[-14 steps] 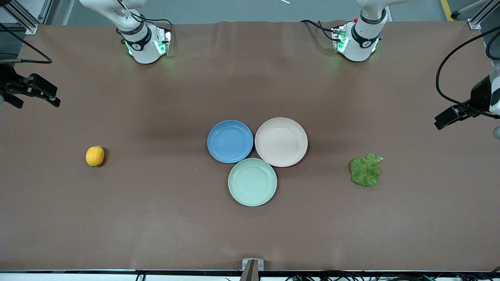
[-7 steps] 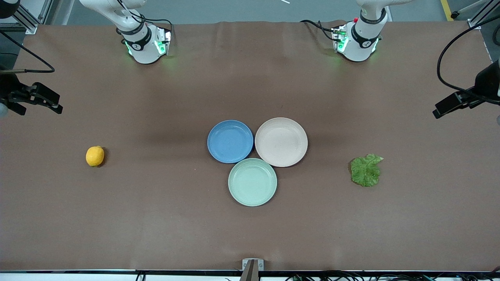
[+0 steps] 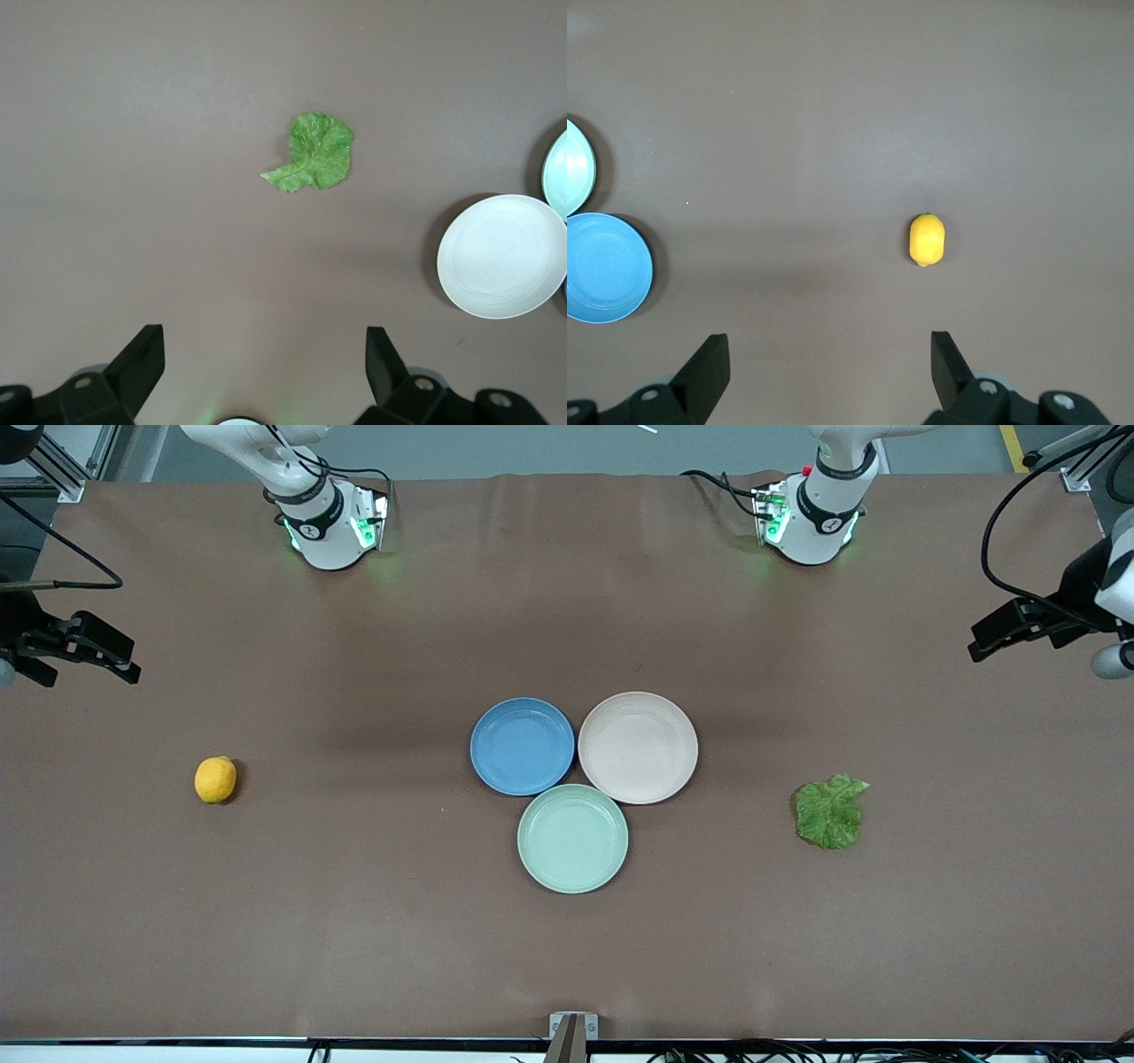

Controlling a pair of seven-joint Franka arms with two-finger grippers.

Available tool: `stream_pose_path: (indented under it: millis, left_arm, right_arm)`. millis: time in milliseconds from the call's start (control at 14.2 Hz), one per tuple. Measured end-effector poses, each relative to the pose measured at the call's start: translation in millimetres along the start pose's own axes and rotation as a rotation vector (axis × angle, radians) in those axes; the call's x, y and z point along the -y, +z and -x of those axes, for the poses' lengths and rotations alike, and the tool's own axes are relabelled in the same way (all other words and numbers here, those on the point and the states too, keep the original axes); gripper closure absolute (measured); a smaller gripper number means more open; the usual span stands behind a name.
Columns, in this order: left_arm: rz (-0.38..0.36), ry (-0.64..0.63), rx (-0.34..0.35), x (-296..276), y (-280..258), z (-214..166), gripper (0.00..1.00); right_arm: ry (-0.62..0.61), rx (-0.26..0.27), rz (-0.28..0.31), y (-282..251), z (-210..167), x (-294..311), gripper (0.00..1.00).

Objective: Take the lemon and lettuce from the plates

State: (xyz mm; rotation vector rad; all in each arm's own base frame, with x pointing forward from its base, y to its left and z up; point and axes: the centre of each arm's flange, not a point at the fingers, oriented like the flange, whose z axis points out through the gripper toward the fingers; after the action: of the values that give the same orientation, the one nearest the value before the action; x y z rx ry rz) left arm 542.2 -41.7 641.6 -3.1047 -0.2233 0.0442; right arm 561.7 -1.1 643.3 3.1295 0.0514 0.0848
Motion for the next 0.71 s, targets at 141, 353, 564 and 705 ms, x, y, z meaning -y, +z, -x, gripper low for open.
stream_pose_path:
  millis: [141,353,564,705]
  left_arm:
    - [-0.004,0.008,-0.016,-3.9,2.6,11.6,0.0]
    - [-0.008,0.022,-0.026,-10.0,1.9,24.3,0.0]
    - [-0.008,0.029,-0.031,-13.9,-0.1,26.8,0.0]
    - [-0.007,0.03,-0.036,-14.0,-1.1,26.4,0.0]
  right_arm:
    - [0.0,-0.001,0.0,-0.1,-0.1,0.0,0.0]
    - [0.0,-0.001,0.0,-0.1,-0.1,0.1,0.0]
    - [0.0,-0.002,0.0,-0.2,-0.2,0.2,0.0]
    - [0.0,-0.002,0.0,-0.3,-0.3,0.2,0.0]
